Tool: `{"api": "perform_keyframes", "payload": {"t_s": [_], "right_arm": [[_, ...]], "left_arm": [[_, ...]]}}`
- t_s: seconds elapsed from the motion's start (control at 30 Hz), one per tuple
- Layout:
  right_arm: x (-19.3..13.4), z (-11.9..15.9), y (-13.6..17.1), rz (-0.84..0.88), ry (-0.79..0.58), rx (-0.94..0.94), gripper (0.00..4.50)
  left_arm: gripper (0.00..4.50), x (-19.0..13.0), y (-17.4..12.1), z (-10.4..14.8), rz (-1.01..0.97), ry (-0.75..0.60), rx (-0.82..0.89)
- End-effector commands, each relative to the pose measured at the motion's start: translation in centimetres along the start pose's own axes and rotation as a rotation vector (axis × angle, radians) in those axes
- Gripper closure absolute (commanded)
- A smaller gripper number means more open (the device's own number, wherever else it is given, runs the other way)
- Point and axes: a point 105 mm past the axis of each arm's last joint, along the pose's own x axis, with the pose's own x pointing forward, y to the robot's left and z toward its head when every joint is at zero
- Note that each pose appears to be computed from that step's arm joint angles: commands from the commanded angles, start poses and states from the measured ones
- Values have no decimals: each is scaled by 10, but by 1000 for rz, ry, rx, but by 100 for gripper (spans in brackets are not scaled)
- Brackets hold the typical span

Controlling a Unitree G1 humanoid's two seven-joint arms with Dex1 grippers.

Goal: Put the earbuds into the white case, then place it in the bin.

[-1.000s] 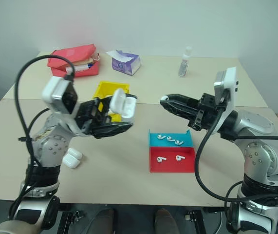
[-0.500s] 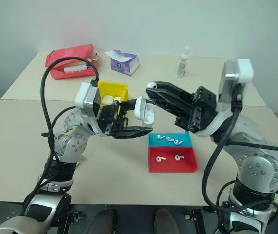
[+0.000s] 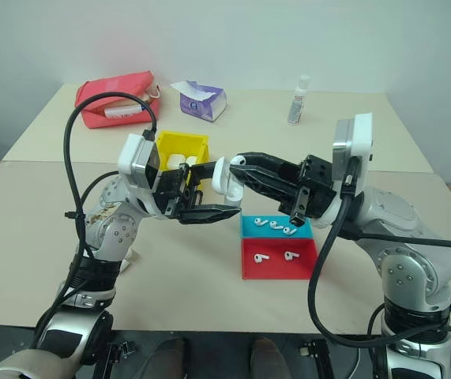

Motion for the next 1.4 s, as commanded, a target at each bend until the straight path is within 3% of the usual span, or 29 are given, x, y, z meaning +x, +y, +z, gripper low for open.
{"api": "perform_keyframes", "payload": {"t_s": [0.03, 0.63, 1.03, 1.4], "right_arm": [[0, 0, 0, 2, 12, -39, 392], [1, -3, -3, 8, 32, -36, 392], [-1, -4, -2, 16, 42, -37, 5], [-17, 5, -19, -47, 70, -75, 5]], "left_arm": [[161, 2, 1, 16, -15, -33, 81], [161, 0, -1, 17, -16, -40, 95], [161, 2, -3, 21, -12, -44, 103], [161, -1, 0, 18, 18, -35, 97]]}}
